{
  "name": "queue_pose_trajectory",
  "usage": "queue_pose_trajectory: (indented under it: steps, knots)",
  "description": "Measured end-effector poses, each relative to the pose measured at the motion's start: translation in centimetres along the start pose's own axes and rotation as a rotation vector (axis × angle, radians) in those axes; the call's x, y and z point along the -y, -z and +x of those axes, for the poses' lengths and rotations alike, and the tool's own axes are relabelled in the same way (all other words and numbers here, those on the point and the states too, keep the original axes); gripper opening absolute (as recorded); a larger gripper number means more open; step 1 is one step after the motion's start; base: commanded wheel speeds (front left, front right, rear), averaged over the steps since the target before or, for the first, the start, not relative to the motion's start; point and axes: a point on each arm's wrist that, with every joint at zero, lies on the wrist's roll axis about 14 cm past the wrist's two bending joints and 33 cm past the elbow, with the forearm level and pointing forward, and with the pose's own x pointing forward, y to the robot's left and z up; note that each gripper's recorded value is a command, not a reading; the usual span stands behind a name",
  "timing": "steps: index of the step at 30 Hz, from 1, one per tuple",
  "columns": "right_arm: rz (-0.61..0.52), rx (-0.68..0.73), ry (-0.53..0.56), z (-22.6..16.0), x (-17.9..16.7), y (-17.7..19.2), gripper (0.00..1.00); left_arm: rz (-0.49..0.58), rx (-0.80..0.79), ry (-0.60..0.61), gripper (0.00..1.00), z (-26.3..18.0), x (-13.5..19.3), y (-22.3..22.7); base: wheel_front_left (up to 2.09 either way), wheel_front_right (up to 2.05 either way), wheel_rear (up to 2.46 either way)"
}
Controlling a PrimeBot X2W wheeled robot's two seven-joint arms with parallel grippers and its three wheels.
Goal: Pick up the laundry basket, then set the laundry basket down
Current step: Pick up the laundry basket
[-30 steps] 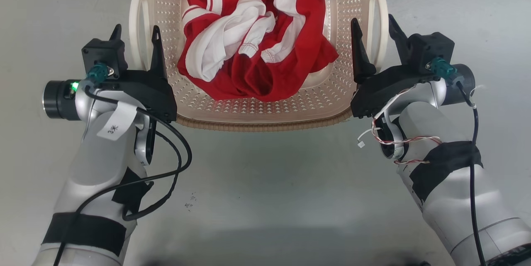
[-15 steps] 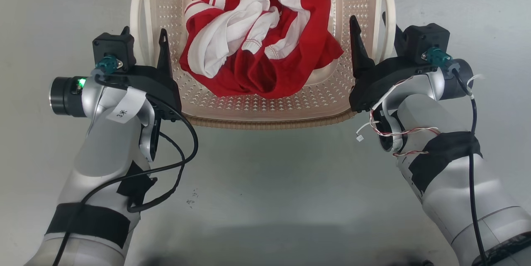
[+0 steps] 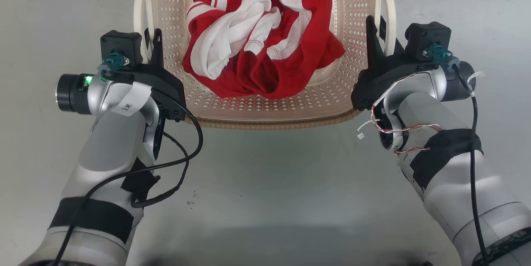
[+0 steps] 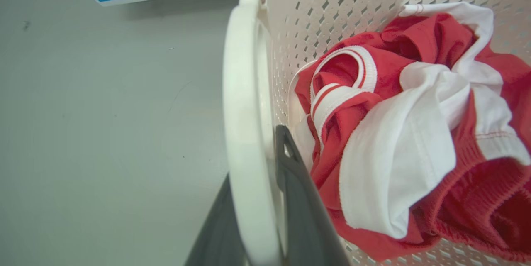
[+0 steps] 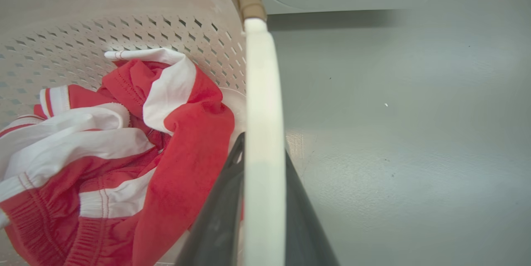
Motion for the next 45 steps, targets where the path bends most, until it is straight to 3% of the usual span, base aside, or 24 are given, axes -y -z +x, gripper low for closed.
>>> queue_pose_trajectory:
  steps: [18,45]
  knots:
    - [0.005,-0.012,-0.002,-3.2,-0.6,-1.0,0.00,0.033,0.013,0.023,0.00,-2.6,0.7,-1.4,0.00,0.00,0.00]
    - [0.037,-0.046,-0.005,-15.0,-3.2,-0.3,0.00,0.035,0.010,0.061,0.00,-13.7,2.7,-0.1,0.00,0.00,0.00]
